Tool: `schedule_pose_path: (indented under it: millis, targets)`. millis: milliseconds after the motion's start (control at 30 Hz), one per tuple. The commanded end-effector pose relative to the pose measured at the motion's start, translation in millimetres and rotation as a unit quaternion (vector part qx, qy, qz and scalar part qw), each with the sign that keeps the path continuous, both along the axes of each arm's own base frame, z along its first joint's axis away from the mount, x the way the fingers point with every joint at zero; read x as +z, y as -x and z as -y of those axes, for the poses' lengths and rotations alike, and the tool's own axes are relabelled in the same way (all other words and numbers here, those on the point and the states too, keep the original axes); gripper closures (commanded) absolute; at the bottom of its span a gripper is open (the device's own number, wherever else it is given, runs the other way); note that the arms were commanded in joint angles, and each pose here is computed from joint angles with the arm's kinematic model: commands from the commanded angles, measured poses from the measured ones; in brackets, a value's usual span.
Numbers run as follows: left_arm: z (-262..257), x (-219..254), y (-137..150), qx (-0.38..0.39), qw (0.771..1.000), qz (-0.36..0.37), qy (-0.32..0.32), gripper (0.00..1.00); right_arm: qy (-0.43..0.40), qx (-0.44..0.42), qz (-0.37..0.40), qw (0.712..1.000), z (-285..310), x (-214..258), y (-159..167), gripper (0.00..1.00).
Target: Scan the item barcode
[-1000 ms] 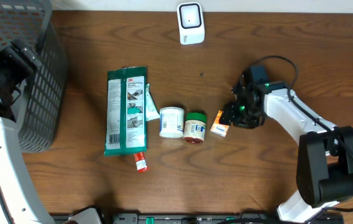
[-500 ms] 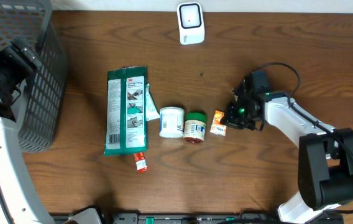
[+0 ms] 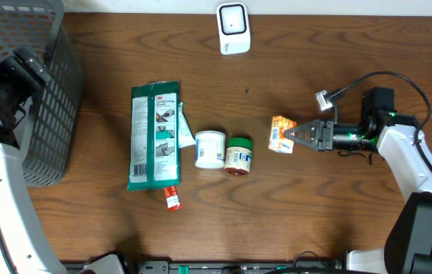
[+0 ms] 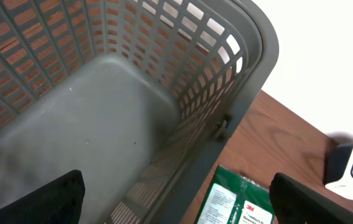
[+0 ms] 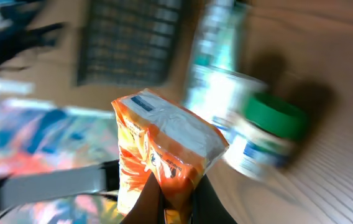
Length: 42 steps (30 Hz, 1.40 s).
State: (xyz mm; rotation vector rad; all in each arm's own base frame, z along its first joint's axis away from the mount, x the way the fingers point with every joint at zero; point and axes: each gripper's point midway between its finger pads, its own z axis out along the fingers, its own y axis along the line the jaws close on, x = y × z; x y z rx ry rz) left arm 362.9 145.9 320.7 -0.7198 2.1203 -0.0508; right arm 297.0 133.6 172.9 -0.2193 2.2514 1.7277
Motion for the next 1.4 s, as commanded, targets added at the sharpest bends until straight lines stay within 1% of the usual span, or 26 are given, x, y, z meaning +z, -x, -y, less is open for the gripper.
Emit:
schedule_pose_path:
  millis: [0, 133, 333, 467, 667, 900, 1367]
  targets:
    - [-1.7, 4.1, 0.7, 0.005, 1.000, 0.004, -0.002, 0.07, -0.107, 0.048, 0.076, 0.990, -21.2, 33.8, 11.8, 0.99]
    - [-1.7, 4.1, 0.8, 0.005, 1.000, 0.004, -0.002, 0.07, -0.109, 0.088, 0.078, 0.987, -43.5, 33.9, 24.1, 0.99]
    - [-1.7, 4.1, 0.7, 0.005, 1.000, 0.004, -0.002, 0.07, -0.114, 0.150, 0.030, 0.982, -78.4, 34.1, 50.1, 0.99]
    - [-1.7, 4.1, 0.7, 0.005, 1.000, 0.004, -0.002, 0.07, -0.114, 0.152, 0.020, 0.982, -80.3, 37.0, 51.3, 0.99]
    - [-1.7, 4.1, 0.7, 0.005, 1.000, 0.004, -0.002, 0.07, -0.114, 0.154, 0.038, 0.981, -79.7, 48.2, 55.4, 0.99]
    - [-1.7, 4.1, 0.7, 0.005, 1.000, 0.004, -0.002, 0.07, -0.114, 0.158, 0.075, 0.978, -78.0, 72.8, 65.4, 0.99]
    - [-1.7, 4.1, 0.7, 0.005, 1.000, 0.004, -0.002, 0.07, -0.115, 0.158, 0.089, 0.977, -78.0, 95.9, 65.9, 0.99]
